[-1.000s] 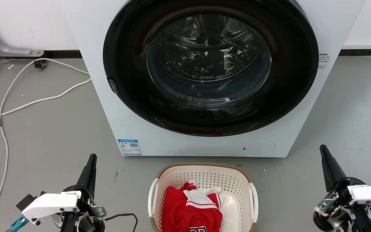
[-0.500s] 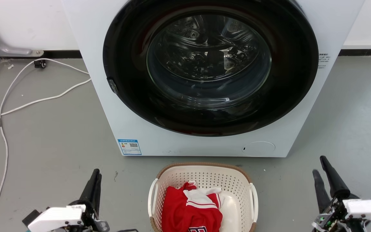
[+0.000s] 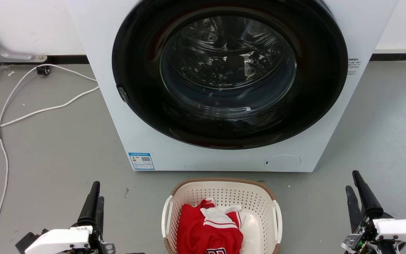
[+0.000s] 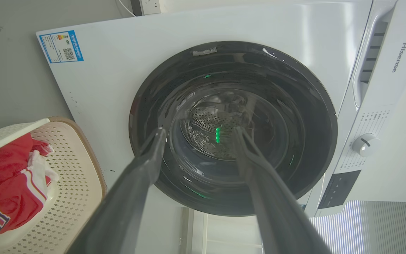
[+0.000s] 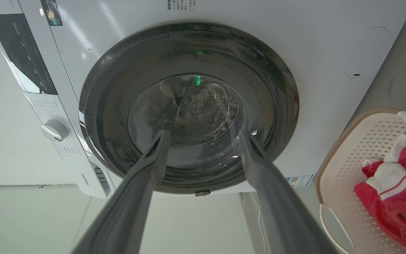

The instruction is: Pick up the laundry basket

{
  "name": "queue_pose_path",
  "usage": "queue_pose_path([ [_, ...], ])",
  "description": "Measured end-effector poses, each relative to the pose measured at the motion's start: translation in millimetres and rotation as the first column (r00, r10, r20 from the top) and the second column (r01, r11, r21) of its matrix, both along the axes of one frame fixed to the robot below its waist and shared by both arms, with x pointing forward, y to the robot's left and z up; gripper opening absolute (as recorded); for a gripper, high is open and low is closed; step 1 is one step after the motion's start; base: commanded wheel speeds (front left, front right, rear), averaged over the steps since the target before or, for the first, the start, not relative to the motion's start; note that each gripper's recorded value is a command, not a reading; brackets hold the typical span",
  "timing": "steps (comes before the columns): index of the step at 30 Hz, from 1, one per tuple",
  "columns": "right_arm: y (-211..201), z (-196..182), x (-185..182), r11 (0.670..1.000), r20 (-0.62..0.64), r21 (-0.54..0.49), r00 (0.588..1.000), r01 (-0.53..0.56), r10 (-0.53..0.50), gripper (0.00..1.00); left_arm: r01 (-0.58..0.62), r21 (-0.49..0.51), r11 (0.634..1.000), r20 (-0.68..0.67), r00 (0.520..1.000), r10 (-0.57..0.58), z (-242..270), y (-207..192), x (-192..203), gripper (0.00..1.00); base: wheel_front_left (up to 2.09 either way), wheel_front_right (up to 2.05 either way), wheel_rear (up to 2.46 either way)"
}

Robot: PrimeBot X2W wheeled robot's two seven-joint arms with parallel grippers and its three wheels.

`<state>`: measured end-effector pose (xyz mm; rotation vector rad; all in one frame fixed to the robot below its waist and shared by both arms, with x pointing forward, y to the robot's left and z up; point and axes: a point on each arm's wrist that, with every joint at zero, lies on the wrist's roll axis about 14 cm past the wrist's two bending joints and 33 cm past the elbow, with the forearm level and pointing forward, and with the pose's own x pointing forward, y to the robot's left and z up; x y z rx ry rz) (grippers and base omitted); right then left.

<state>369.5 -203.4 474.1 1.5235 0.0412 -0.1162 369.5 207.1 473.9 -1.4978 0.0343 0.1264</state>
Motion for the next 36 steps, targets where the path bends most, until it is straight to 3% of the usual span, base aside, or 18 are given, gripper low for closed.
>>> queue_pose_path([
  [9, -14.4, 6.6, -0.1, 0.989, 0.013, -0.14, 0.999, 0.044, -0.042, 1.0, -0.054, 0.105, 0.993, -0.001, 0.999, 0.054, 5.7, 16.2, -0.6, 1.0, 0.0, 0.0, 0.0],
  [17, -25.3, 27.3, 3.3, 0.935, 0.063, -0.347, 0.997, 0.073, -0.054, 1.0, -0.083, 0.243, 0.966, 0.032, 0.996, 0.078, 25.2, 24.6, 2.6, 1.0, 0.0, 0.0, 0.0],
  [24, -15.0, 62.8, 9.9, 0.823, 0.152, -0.562, 0.988, 0.086, 0.0, 1.0, -0.07, 0.435, 0.898, 0.071, 0.997, 0.043, 50.2, 11.4, 7.7, 1.0, 0.0, 0.0, 0.0],
  [31, 3.1, 90.1, 11.6, 0.674, 0.215, -0.73, 0.974, 0.112, 0.072, 1.0, -0.051, 0.585, 0.81, 0.097, 0.995, -0.007, 66.8, -10.4, 10.5, 1.0, 0.0, 0.0, 0.0],
  [36, 17.2, 102.1, 10.8, 0.57, 0.239, -0.812, 0.963, 0.13, 0.121, 1.0, -0.031, 0.694, 0.719, 0.112, 0.992, -0.066, 70.9, -28.0, 8.1, 1.0, 0.0, 0.0, 0.0],
])
